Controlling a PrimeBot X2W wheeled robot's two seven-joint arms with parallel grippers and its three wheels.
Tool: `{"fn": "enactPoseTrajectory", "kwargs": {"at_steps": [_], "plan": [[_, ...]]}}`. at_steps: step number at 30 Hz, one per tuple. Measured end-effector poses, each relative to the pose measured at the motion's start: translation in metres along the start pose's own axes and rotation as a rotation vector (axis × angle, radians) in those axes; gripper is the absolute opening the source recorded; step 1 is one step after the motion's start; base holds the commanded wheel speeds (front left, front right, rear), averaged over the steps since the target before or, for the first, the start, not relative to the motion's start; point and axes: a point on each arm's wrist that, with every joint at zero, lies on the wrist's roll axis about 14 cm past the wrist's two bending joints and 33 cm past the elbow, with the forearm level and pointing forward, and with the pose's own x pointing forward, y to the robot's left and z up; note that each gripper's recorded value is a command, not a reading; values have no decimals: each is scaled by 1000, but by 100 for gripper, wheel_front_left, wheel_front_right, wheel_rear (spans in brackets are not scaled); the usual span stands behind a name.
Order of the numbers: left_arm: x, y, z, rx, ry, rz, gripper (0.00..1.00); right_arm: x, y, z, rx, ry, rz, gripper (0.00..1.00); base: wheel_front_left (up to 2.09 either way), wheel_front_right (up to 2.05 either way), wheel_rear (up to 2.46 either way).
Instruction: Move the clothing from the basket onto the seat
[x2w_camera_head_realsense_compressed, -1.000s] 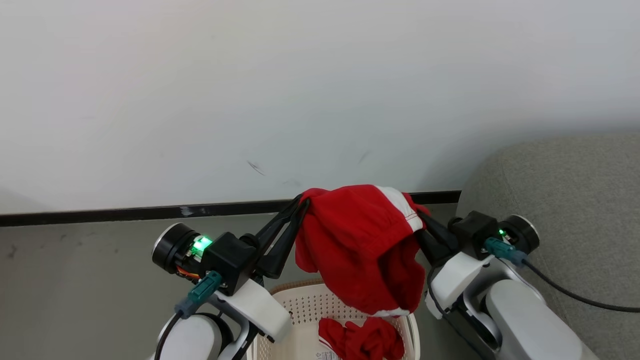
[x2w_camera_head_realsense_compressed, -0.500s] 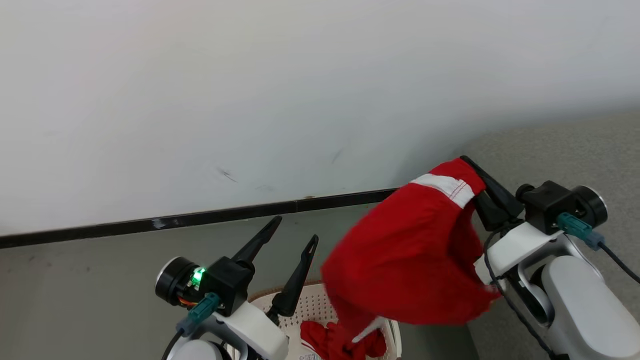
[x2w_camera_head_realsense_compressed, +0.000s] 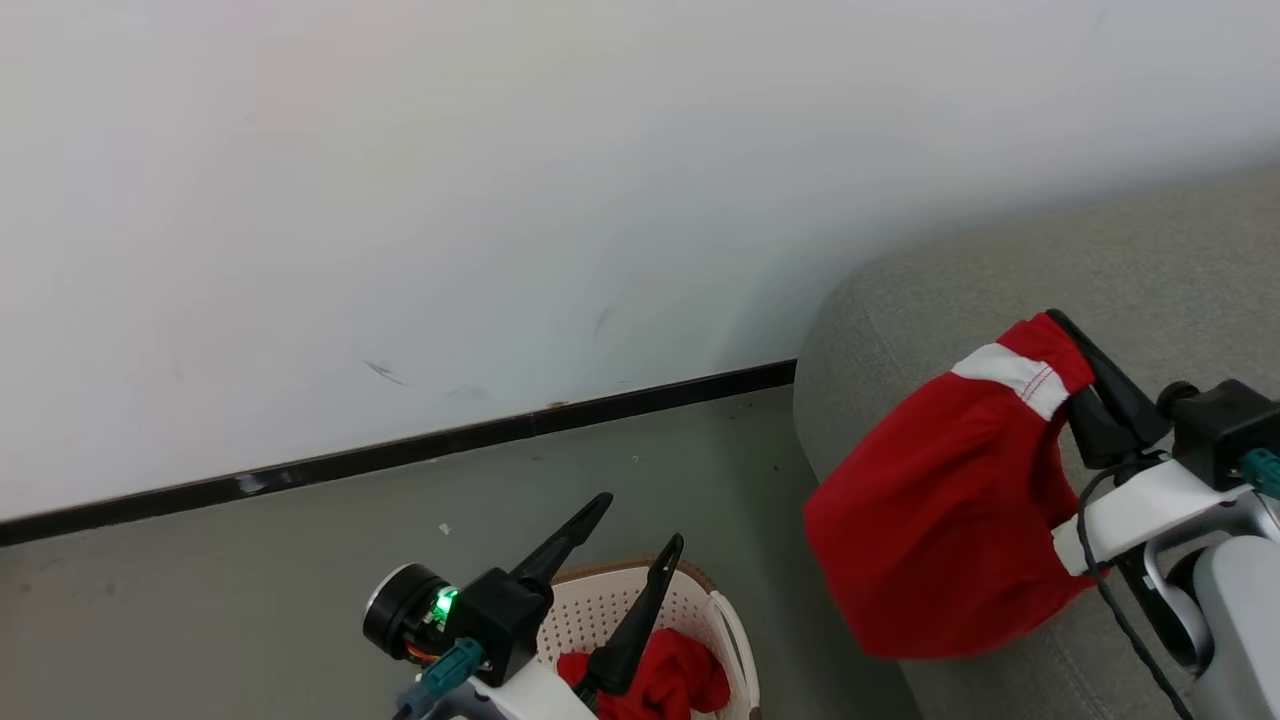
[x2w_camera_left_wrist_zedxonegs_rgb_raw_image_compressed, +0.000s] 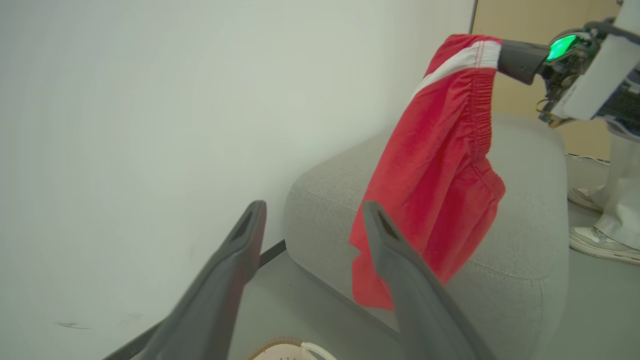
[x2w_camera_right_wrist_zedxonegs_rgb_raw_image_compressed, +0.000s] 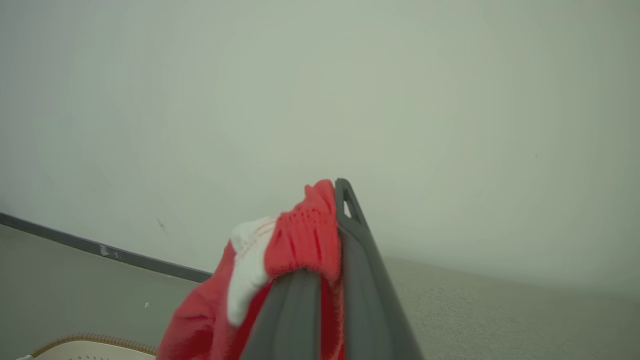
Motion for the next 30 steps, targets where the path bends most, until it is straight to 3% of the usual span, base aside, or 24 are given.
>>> {"fn": "enactPoseTrajectory", "kwargs": {"at_steps": [9, 30], "plan": [[9, -31, -9, -44, 5, -108, 100, -30, -51, 14, -92, -14, -136, 0, 0, 0, 0], [22, -100, -28, -105, 37, -340, 100, -105, -103, 29, -179, 53, -328, 0, 0, 0, 0]]}}
